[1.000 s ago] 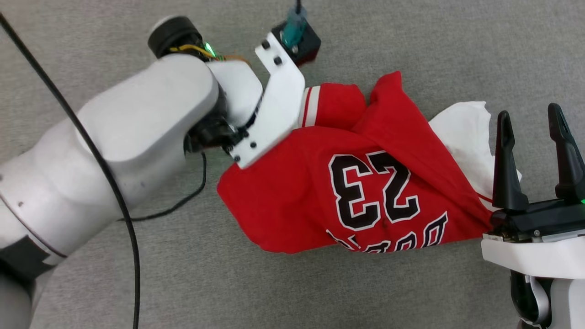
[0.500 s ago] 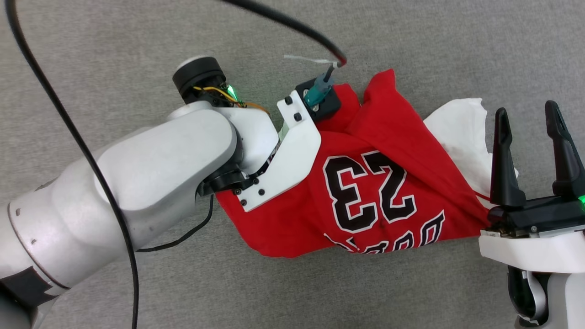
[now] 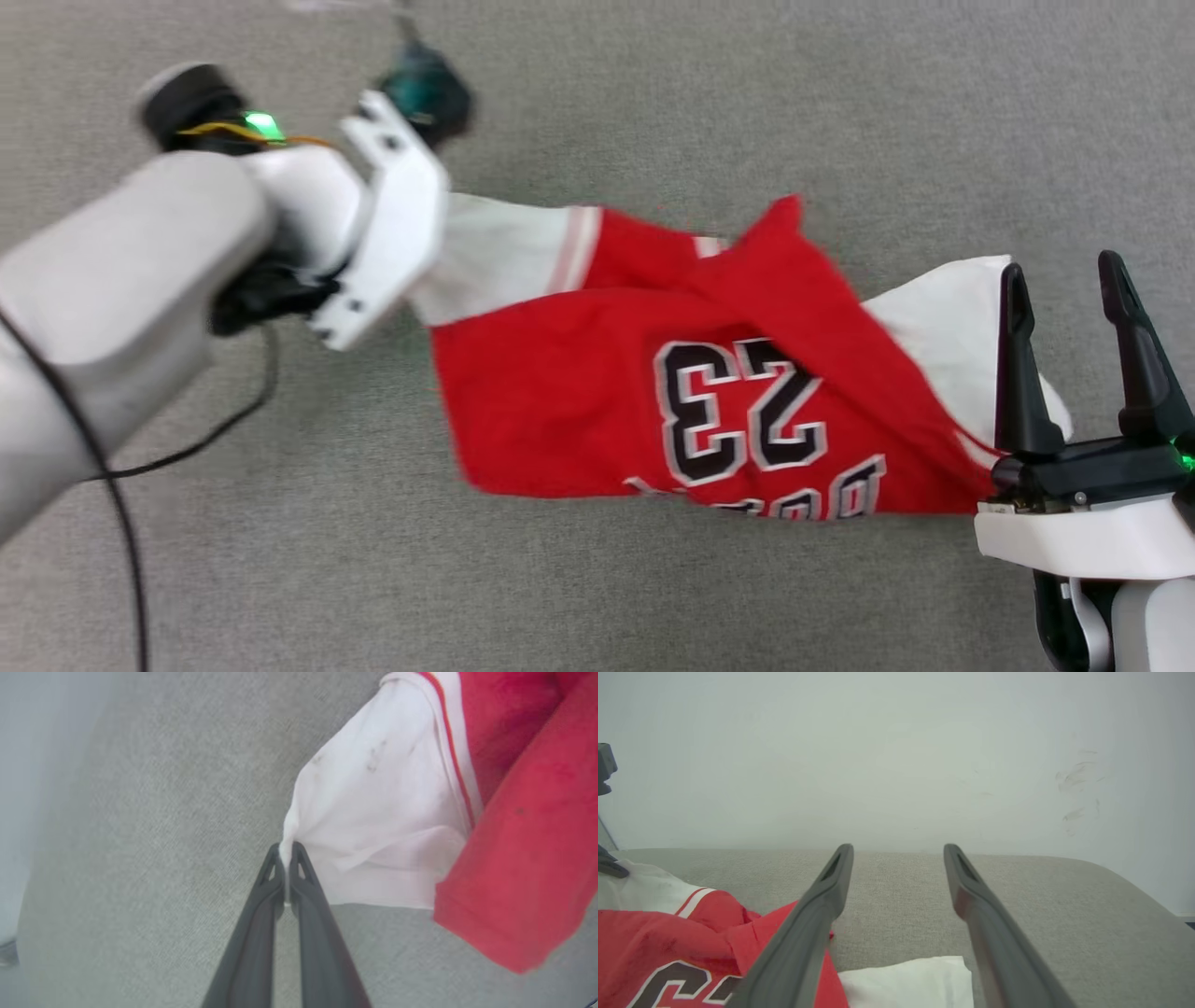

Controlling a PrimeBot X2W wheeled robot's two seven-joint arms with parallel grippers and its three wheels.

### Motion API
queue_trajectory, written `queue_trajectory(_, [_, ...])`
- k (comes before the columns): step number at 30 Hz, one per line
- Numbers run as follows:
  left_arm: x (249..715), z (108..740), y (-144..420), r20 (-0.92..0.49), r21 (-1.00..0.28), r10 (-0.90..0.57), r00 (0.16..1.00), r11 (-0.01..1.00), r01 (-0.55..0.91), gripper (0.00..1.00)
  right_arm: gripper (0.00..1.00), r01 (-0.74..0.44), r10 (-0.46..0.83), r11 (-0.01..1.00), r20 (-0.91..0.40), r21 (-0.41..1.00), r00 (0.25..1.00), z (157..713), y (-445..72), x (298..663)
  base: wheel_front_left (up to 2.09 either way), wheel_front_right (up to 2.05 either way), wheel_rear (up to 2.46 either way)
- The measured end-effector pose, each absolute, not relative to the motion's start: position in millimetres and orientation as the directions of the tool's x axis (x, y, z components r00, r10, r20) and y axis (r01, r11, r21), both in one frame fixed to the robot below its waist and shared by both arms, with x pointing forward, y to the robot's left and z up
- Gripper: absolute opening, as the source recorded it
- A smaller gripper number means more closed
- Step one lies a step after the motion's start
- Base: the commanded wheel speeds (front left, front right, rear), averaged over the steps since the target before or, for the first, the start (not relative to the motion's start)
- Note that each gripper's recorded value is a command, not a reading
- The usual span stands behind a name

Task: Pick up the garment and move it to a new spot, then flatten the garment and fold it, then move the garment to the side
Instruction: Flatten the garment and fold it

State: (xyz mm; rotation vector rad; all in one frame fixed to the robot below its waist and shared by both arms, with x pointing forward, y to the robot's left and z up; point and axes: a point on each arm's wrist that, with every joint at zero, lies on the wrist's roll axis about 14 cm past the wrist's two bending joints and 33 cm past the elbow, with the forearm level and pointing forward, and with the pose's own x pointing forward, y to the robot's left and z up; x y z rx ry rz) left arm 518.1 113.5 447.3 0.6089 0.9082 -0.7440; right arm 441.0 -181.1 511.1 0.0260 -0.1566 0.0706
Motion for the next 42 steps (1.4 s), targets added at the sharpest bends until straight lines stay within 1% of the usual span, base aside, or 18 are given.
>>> queue_trajectory(1, [519.9,447.4,129.9,-0.863,0.167,-0.278,0.421,0.630,0.758,0.00,1.00,-0.076,0.071,0.997,0.159,0.022,0.985,512.2,-179.9,440.5,0.00,0.00,0.00])
queue_trajectory(3, [517.4,440.7,162.0,-0.879,0.182,-0.212,0.427,0.678,0.712,0.00,1.00,-0.080,0.075,0.996,0.165,0.024,0.983,514.4,-178.2,440.3,0.00,0.00,0.00])
queue_trajectory(9, [498.3,404.3,230.1,-0.924,0.189,-0.068,0.376,0.776,0.602,0.00,1.00,-0.078,0.073,0.997,0.156,0.027,0.985,511.9,-178.9,437.4,0.00,0.00,0.00])
queue_trajectory(13, [484.2,385.8,255.5,-0.942,0.185,-0.012,0.335,0.814,0.551,0.00,1.00,-0.074,0.069,0.997,0.149,0.028,0.986,510.1,-180.1,435.7,0.00,0.00,0.00])
queue_trajectory(15, [483.1,384.9,256.3,-0.940,0.184,-0.014,0.341,0.819,0.543,0.00,1.00,-0.074,0.069,0.997,0.149,0.029,0.986,510.3,-180.1,435.0,0.00,0.00,0.00])
queue_trajectory(16, [484.7,386.1,255.2,-0.934,0.189,-0.020,0.356,0.818,0.543,0.15,1.00,-0.073,0.068,0.997,0.148,0.030,0.987,510.3,-180.6,434.5,0.00,0.00,0.00])
queue_trajectory(17, [486.5,387.8,253.3,-0.927,0.193,-0.028,0.374,0.818,0.541,1.00,1.00,-0.073,0.068,0.997,0.147,0.032,0.987,510.3,-180.4,433.9,0.00,0.00,0.00])
queue_trajectory(20, [493.1,399.2,241.9,-0.903,0.192,-0.068,0.424,0.820,0.539,1.00,1.00,-0.077,0.071,0.996,0.154,0.035,0.986,513.3,-179.1,432.4,0.00,0.00,0.00])
queue_trajectory(25, [525.5,456.8,214.6,-0.815,0.240,-0.143,0.562,0.799,0.551,1.00,1.00,-0.085,0.077,0.996,0.172,0.038,0.982,521.1,-176.5,427.8,0.00,0.00,0.00])
queue_trajectory(27, [536.2,481.3,200.8,-0.779,0.252,-0.178,0.601,0.789,0.560,1.00,1.00,-0.091,0.082,0.995,0.179,0.039,0.980,524.1,-174.5,427.2,0.00,0.00,0.00])
queue_trajectory(30, [550.9,513.2,169.5,-0.723,0.219,-0.269,0.636,0.784,0.581,1.00,1.00,-0.093,0.083,0.995,0.184,0.044,0.979,525.7,-173.9,426.6,0.00,0.00,0.00])
queue_trajectory(33, [554.8,527.5,129.7,-0.701,0.165,-0.366,0.613,0.752,0.638,1.00,1.00,-0.090,0.080,0.995,0.186,0.046,0.979,526.2,-174.9,427.7,0.00,0.00,0.00])
queue_trajectory(37, [554.0,528.2,92.8,-0.726,0.143,-0.419,0.546,0.684,0.715,1.00,1.00,-0.084,0.074,0.995,0.182,0.048,0.981,523.3,-177.3,431.4,0.00,0.00,0.00])
queue_trajectory(42, [544.4,506.2,52.0,-0.787,0.093,-0.450,0.422,0.589,0.802,1.00,1.00,-0.057,0.048,0.997,0.161,0.050,0.986,514.9,-186.8,435.0,0.00,0.00,0.00])
